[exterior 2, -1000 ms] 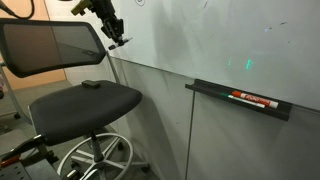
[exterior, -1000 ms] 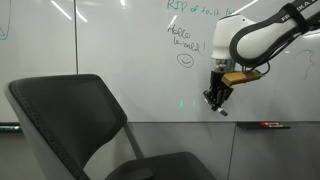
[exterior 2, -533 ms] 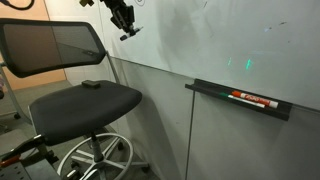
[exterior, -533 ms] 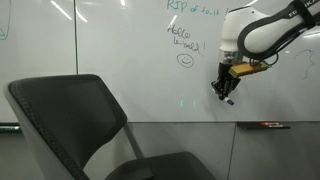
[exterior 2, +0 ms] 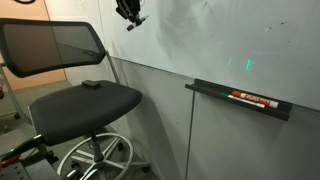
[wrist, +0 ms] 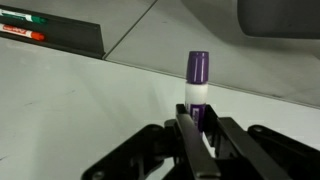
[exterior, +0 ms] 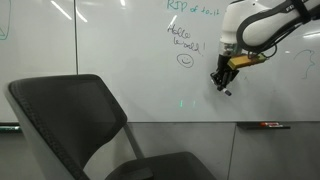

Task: Use the marker on the chair to draw on the white board

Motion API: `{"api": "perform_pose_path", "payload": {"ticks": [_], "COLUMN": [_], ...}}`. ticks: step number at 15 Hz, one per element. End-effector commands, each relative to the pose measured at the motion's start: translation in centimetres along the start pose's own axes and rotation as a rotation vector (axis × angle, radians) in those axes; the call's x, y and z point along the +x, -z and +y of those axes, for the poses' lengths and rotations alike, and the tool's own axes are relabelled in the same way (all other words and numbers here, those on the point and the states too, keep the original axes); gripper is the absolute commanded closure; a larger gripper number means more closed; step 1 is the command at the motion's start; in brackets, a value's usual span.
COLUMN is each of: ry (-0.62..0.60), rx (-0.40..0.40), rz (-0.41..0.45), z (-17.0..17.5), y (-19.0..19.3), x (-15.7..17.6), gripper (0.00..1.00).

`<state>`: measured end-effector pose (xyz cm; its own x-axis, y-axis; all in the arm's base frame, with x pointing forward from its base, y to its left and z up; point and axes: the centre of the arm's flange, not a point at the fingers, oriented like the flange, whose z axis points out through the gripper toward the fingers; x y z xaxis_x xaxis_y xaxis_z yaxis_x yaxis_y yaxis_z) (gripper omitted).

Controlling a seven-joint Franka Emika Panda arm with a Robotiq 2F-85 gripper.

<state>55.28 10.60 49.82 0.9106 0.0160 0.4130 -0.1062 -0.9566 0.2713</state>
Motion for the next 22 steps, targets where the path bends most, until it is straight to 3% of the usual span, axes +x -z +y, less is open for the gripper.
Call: {"api": "perform_pose_path", "payload": {"ticks": [1,9,22], "ry": [0.016,0.025,0.072], "rx": [-0.01,-0.021,-0.046], "rz": [0.018,-0.001,0.061], "z": [0.3,0.4,-1.2], "y": [0.2,-2.7,-4.8], "x": [2.1,3.6,7.5], "gripper": [0.93,0.93,0.93]}}
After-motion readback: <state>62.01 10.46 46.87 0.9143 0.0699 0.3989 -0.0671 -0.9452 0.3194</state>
